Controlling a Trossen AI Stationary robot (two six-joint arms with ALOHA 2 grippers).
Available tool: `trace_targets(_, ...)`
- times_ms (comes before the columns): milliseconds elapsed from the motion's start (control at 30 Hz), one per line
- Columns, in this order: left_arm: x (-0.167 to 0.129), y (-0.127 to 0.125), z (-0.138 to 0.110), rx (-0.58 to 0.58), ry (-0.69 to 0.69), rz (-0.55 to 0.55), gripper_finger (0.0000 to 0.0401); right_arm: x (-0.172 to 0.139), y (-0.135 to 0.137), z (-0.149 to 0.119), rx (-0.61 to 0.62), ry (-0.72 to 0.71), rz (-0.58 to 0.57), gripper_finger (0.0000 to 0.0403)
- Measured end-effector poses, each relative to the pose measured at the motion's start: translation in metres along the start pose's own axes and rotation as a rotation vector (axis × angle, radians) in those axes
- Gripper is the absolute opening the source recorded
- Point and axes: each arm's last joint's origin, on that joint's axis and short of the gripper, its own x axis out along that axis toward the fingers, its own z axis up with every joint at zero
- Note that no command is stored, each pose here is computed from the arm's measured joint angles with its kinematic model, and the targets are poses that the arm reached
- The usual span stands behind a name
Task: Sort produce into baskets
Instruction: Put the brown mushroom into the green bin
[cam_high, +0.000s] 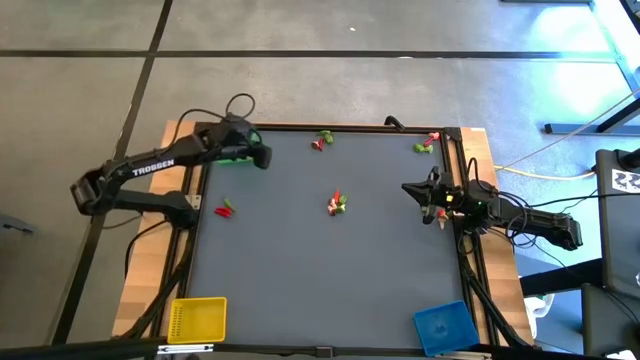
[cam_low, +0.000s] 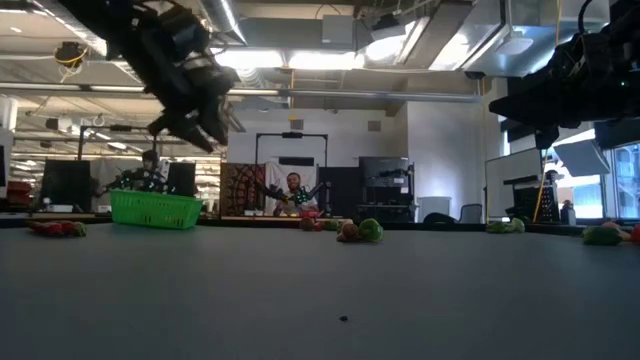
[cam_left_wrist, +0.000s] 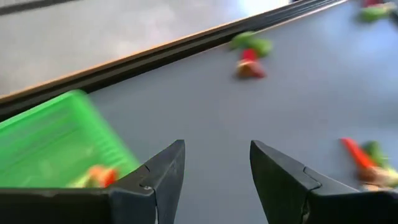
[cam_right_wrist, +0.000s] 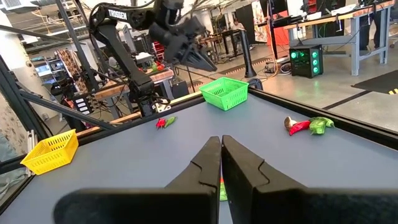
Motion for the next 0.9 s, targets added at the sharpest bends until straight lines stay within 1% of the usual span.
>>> trace_targets(100, -0.002, -0.013, 0.002, 0.023, -0.056, -0.065, 0.0178, 0.000, 0.000, 0.000, 0.000, 0.001, 0.000, 0.0017)
trace_targets(233, -0.001, -0.033, 0.006, 0.017, -0.143, -0.164, 0.0178, 0.000, 0.000, 0.000, 0.000, 0.001, 0.000, 0.0017)
trace_targets(333, 0.007, -0.048, 0.008, 0.037, -0.198, -0.227, 0.0178, 0.000, 0.000, 0.000, 0.000, 0.000, 0.000, 0.0017)
trace_targets(433, 0.020, -0.059, 0.006, 0.059, -0.223, -0.262, 0.0178, 0.000, 0.000, 0.001, 0.000, -0.007, -0.002, 0.0017)
trace_targets(533, 0.037, -0.067, 0.003, 0.088, -0.216, -0.268, 0.0178, 0.000, 0.000, 0.001, 0.001, -0.011, -0.006, 0.0017)
trace_targets(667, 0.059, -0.078, 0.006, 0.149, -0.190, -0.250, 0.0178, 0.000, 0.000, 0.001, 0.001, -0.018, -0.020, 0.0017)
trace_targets(900, 0.096, -0.090, 0.021, 0.311, -0.167, -0.199, 0.0178, 0.000, -0.001, 0.002, 0.001, -0.022, -0.029, 0.0017)
